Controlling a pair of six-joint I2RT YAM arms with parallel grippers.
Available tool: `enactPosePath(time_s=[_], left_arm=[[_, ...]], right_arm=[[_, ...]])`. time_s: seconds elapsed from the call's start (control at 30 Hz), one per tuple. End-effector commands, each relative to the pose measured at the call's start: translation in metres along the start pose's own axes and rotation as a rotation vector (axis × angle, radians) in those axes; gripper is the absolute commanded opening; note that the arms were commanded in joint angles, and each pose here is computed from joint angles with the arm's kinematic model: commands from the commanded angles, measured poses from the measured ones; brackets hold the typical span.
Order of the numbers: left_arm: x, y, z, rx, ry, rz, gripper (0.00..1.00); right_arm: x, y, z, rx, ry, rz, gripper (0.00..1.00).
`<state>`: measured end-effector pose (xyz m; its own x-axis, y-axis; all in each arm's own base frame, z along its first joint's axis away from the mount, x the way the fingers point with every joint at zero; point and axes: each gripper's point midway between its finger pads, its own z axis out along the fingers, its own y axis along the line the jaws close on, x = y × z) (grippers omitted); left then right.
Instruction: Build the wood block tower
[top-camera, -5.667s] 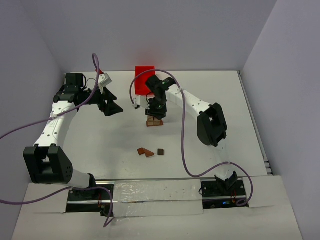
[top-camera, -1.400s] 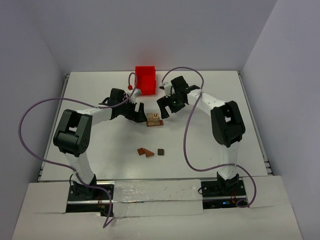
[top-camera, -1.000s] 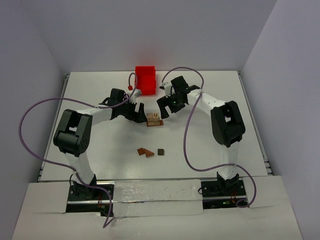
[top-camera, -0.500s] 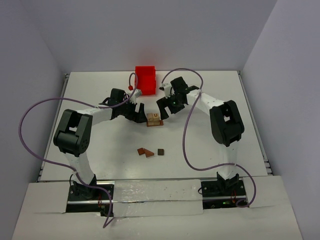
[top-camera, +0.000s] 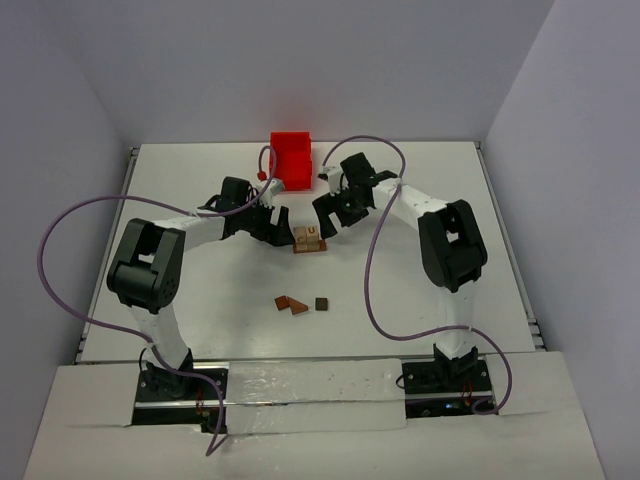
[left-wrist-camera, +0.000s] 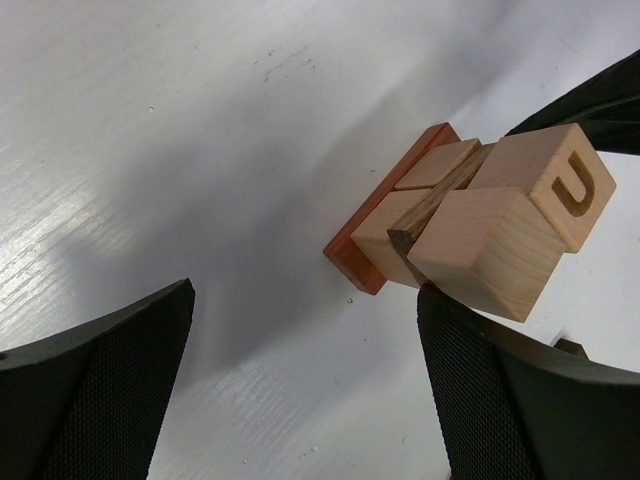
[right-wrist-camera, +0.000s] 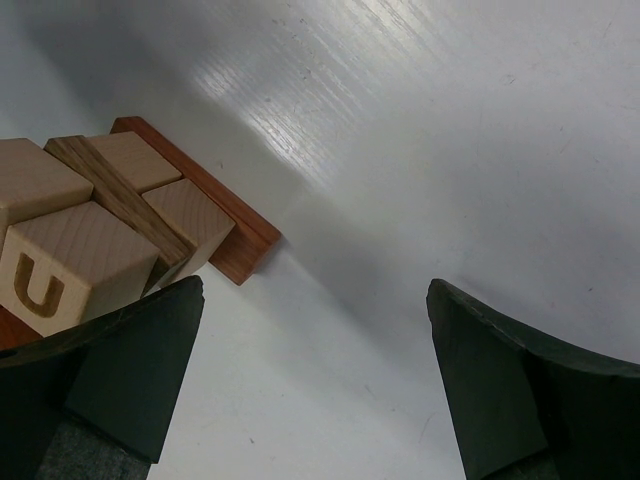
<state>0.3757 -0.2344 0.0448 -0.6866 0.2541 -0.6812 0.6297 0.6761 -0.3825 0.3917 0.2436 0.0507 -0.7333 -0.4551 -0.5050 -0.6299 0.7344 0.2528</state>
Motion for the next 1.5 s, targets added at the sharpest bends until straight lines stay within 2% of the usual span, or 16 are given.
enactPosePath(time_s=[0.0, 1.17, 1.47], left_arm=[[-0.02, -0.01, -0.002, 0.031, -0.036, 0.039, 0.97], [-0.017, -0.015, -0.002, 0.044, -0.028, 0.039, 0.96], [-0.029, -0.01, -0.01, 0.01, -0.06, 0.083, 0.95]], right_arm=[[-0.019, 0.005, -0.002, -0.009, -0.037, -0.011, 1.0], [-0.021, 0.005, -0.001, -0.016, -0.038, -0.008, 1.0], [-0.019, 0.005, -0.003, -0.014, -0.038, -0.011, 1.0]])
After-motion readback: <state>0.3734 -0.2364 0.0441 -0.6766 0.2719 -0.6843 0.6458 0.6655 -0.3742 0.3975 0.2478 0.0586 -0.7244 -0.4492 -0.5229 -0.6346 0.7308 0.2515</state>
